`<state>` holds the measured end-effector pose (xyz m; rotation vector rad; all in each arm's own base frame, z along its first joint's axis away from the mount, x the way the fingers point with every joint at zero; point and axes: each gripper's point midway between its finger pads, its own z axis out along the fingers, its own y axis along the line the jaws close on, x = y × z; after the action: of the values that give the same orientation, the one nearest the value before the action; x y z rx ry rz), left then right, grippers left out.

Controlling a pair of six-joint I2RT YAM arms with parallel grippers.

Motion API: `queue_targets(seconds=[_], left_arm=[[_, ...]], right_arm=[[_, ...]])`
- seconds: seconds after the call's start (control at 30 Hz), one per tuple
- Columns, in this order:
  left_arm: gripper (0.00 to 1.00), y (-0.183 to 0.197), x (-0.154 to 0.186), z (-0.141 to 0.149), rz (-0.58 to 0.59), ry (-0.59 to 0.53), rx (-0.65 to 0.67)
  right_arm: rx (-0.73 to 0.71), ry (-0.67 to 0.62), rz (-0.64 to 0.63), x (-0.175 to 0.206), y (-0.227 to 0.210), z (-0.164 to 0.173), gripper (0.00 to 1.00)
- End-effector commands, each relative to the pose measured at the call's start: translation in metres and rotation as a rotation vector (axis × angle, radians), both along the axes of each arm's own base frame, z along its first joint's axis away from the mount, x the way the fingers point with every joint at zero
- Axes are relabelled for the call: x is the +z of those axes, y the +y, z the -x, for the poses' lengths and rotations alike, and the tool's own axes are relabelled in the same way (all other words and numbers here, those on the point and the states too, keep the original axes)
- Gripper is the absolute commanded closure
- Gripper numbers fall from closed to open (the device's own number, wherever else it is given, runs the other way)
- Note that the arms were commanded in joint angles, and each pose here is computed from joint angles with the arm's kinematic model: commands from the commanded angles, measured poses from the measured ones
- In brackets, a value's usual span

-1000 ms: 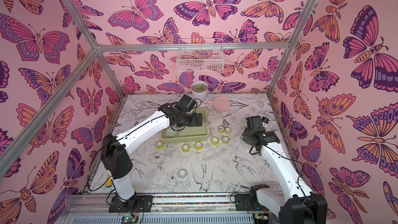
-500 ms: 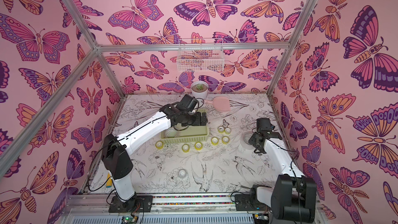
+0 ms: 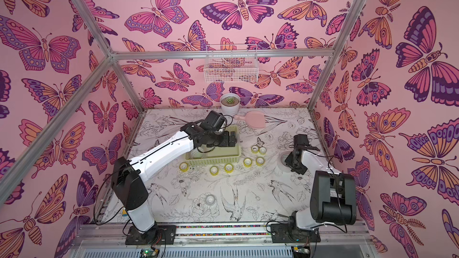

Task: Put the transparent tape into the storage box
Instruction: Pick up the tape at the center of the board.

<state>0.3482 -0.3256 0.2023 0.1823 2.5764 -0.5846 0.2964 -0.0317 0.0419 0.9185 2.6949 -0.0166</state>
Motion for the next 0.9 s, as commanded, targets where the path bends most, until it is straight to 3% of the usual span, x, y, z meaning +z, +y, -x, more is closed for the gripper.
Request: queue_targets(seconds=[0.0, 0.13, 0.43, 0.6, 0.87], left_arm=[[0.0, 0.007, 0.008, 0.003, -0.008, -0.025, 0.01], [0.0, 0.008, 0.009, 0.003, -0.008, -0.03, 0.01], [0.0, 0.019, 0.016, -0.004, -0.038, -0.076, 0.044], [0.0, 0.045, 0.02, -0.013, -0.053, -0.103, 0.168], [0.0, 0.093, 0.027, -0.011, -0.039, -0.138, 0.296]], right_arm=[[-0.002, -0.015, 0.021, 0.006, -0.005, -0.005, 0.84], [0.005, -0.02, 0.019, 0.011, -0.004, -0.003, 0.99], [0.057, -0.132, 0.01, 0.062, 0.007, 0.004, 1.0], [0.137, -0.205, 0.028, 0.1, 0.028, 0.001, 1.0], [0.377, -0.333, 0.051, 0.157, 0.113, -0.022, 1.0]])
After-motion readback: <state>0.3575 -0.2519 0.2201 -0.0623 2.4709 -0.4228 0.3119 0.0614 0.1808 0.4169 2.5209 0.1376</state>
